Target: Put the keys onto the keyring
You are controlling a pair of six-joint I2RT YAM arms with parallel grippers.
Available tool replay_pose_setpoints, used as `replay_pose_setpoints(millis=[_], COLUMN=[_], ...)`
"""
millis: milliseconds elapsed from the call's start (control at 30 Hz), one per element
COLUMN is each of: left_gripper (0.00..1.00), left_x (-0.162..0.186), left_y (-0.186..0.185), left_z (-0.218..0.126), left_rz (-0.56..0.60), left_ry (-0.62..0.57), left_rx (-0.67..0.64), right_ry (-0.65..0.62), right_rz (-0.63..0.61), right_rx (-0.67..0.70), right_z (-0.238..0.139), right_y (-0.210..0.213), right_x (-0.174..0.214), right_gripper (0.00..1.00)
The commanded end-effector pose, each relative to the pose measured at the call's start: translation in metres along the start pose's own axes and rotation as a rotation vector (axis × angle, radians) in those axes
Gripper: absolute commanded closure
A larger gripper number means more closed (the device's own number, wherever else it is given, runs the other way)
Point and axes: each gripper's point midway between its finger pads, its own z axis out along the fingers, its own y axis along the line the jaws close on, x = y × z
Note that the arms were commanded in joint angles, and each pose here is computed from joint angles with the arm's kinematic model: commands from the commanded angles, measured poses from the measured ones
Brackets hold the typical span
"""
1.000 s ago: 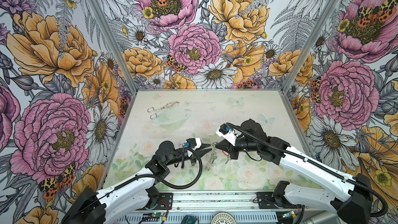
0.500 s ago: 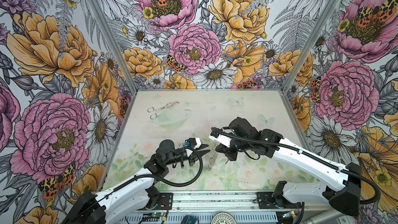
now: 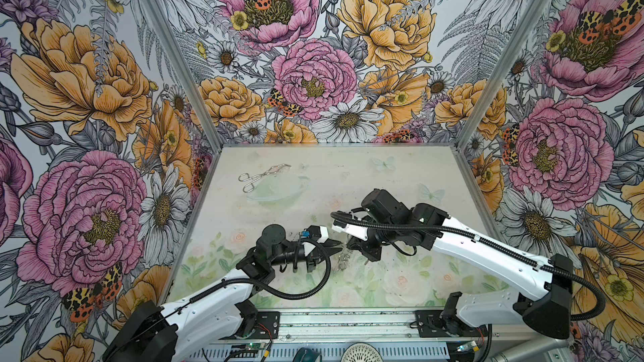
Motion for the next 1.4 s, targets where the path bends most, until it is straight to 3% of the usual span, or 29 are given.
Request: replay_pose_setpoints(millis=[0, 633, 967, 1200, 1367], left_gripper=[0.81, 0.97, 1.0, 1.0, 1.0], left_x=[-0.016, -0.017, -0.021, -0.02, -0.017], left_y=[-0.007, -0.007, 0.005, 0.012, 0.015], left_z=[0.003, 0.005, 0.004, 0.001, -0.002], left_rz=[0.032, 0.031, 0.039, 0.043, 0.048], left_ry=[-0.038, -0.043, -0.05, -0.05, -0.039], left_rx=[0.049, 0.054, -0.022, -0.075, -0.102], right_ry=[-0.045, -0.053, -0.061, -0.081, -0.154], right_rz=[-0.047, -0.068, -0.071, -0.063, 0.0], right_rx=[-0.009, -0.031, -0.047, -0.013, 0.084], right_z=[-0.007, -0.006, -0.006, -0.011, -0.025], right_y=[0.004, 0.008, 0.012, 0.008, -0.011], right_x=[-0.017, -0.021, -0.02, -0.017, -0.017], right_gripper=[1.0, 1.0, 0.99, 0.84, 0.74])
